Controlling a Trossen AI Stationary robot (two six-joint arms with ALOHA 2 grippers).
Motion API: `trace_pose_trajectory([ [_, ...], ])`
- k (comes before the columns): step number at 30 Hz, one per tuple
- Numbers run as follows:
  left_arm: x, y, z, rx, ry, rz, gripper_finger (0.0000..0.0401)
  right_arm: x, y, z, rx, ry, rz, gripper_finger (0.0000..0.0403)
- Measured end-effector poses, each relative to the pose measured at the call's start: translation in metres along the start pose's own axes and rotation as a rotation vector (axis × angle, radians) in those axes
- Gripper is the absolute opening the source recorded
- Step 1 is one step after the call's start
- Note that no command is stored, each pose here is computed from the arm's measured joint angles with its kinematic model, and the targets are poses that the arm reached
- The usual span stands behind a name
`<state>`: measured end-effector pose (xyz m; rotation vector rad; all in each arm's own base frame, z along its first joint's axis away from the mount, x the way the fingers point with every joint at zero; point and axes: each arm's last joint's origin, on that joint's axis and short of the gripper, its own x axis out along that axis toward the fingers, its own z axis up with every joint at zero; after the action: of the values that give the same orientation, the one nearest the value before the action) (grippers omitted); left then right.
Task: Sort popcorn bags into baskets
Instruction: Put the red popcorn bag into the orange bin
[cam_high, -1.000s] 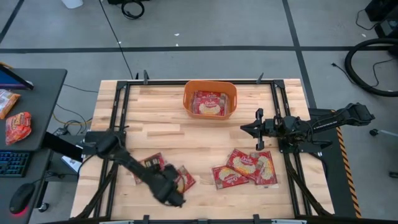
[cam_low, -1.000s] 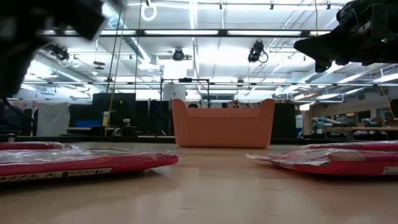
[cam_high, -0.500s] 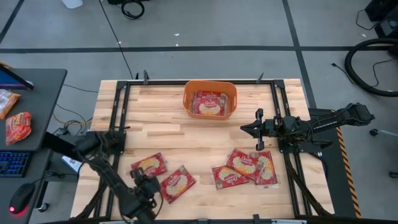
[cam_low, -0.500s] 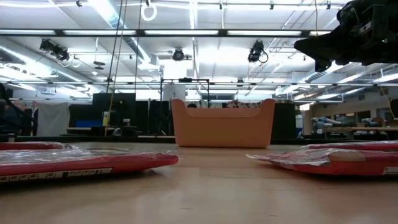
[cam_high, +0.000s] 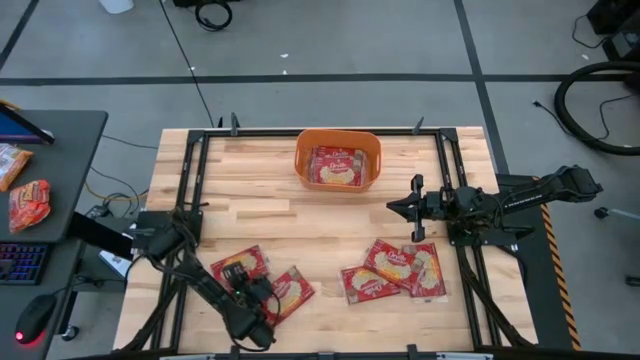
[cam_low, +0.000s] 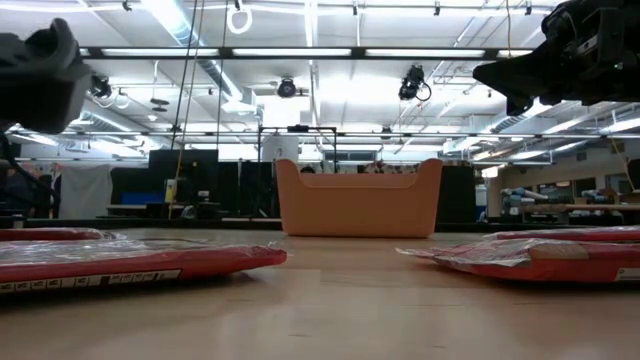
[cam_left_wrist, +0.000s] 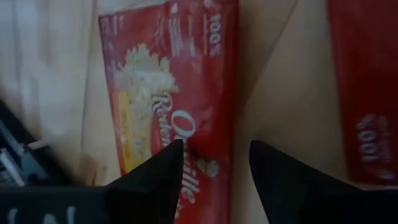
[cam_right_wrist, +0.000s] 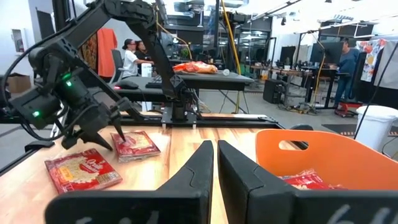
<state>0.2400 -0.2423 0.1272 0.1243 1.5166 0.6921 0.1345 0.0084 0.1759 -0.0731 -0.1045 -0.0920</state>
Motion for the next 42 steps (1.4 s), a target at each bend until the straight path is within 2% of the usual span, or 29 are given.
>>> trace_pose_trajectory([
  [7, 0.012, -0.006, -0.009, 0.041, 0.062, 0.086, 0.0164, 0.0, 0.0, 0.0, 0.0, 0.0, 0.0, 0.0027],
  [11, 0.015, -0.007, -0.011, 0.07, 0.073, 0.105, 0.0116, 0.0, 0.0, 0.0, 0.0, -0.002, 0.0, 0.0027],
  [16, 0.014, -0.004, -0.008, 0.09, 0.095, 0.101, 0.0024, 0.0, 0.0, 0.0, 0.0, -0.003, 0.0, 0.0027],
  [20, 0.001, 0.009, 0.003, 0.179, 0.088, 0.12, 0.0019, 0.0, 0.0, 0.0, 0.0, -0.003, 0.0, 0.0027],
  [24, -0.03, 0.029, 0.028, 0.259, -0.033, 0.074, 0.0019, 0.0, 0.0, 0.0, 0.0, -0.003, -0.001, 0.0027],
  [28, -0.058, 0.059, 0.062, 0.213, -0.156, 0.067, 0.0019, 0.0, 0.0, 0.001, 0.001, -0.008, -0.001, 0.0027],
  [31, -0.068, 0.078, 0.091, 0.188, -0.247, 0.1, 0.0019, 0.0, 0.0, 0.001, 0.002, -0.01, -0.001, 0.0027],
  [36, -0.06, 0.107, 0.141, 0.166, -0.366, 0.201, 0.0019, 0.0, 0.0, 0.001, 0.002, -0.01, -0.001, 0.0027],
  [42, -0.04, 0.133, 0.194, 0.237, -0.44, 0.247, 0.0019, 0.0, 0.0, 0.001, -0.01, -0.01, -0.001, 0.0027],
])
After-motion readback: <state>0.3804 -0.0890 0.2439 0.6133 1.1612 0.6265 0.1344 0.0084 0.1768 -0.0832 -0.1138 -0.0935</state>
